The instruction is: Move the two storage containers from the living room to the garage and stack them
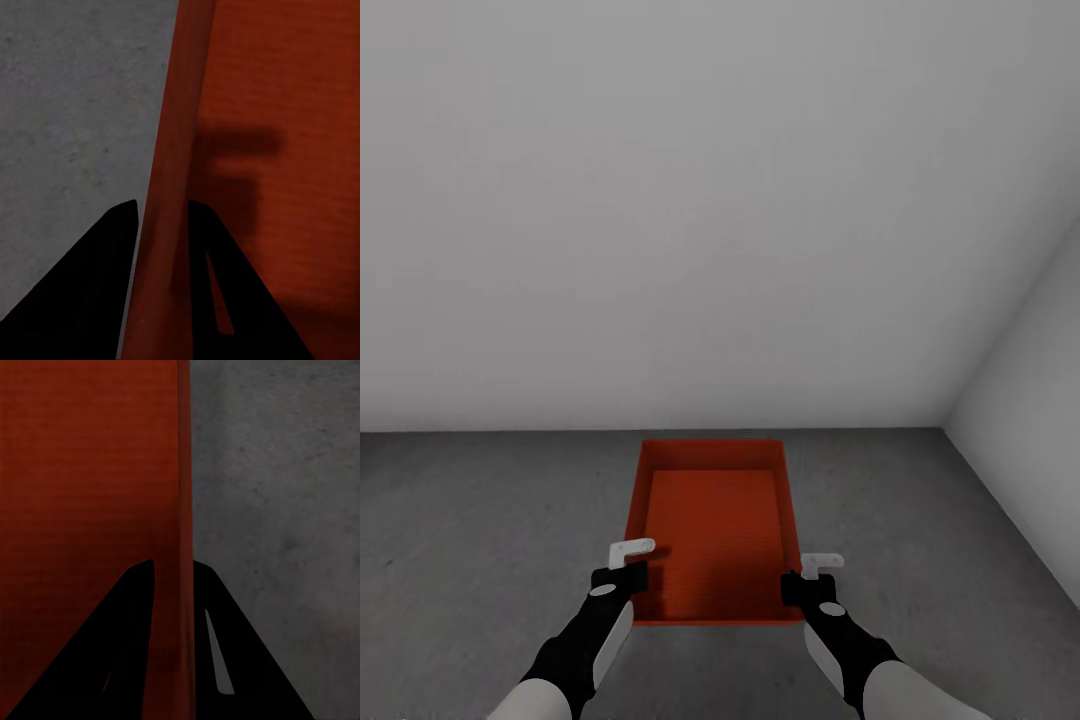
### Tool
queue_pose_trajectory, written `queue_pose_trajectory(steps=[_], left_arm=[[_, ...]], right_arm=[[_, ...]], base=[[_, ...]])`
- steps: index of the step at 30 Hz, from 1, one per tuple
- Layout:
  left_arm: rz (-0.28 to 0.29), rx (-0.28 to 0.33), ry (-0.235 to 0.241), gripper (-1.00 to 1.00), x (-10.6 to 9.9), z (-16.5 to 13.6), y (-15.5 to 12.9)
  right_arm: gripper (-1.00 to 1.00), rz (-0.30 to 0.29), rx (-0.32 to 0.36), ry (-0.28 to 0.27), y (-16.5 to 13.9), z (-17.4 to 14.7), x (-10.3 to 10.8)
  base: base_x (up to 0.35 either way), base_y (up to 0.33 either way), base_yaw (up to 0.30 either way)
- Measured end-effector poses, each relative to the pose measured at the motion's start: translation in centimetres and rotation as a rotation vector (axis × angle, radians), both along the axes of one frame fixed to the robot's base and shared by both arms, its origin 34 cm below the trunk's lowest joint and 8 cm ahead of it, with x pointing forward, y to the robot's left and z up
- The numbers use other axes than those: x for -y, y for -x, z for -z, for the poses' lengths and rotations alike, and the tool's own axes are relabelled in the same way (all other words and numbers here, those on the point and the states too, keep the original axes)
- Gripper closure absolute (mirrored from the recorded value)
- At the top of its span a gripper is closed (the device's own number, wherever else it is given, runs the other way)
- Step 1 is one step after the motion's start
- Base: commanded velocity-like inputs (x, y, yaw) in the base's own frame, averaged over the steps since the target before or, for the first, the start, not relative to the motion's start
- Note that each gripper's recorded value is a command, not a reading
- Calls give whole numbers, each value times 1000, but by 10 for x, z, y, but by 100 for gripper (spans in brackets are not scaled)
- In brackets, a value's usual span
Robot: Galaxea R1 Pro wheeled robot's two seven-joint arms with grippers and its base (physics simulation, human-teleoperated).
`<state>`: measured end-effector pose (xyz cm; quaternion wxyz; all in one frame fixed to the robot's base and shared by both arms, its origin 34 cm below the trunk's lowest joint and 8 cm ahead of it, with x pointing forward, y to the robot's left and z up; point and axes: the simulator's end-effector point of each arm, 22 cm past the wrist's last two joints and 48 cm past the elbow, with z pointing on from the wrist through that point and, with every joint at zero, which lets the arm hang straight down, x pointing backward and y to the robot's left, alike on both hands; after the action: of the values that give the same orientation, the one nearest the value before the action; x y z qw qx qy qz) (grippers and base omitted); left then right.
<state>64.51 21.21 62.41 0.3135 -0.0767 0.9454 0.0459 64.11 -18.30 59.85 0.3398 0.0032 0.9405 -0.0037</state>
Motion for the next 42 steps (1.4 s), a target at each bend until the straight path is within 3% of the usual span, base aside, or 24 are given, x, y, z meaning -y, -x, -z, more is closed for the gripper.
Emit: queue_pose_trajectory(steps=[42], left_arm=[[4, -36, -3, 100, 0, 19, 9]], right_arm=[[100, 4, -36, -3, 12, 20, 0]], base=[[0, 0, 0]])
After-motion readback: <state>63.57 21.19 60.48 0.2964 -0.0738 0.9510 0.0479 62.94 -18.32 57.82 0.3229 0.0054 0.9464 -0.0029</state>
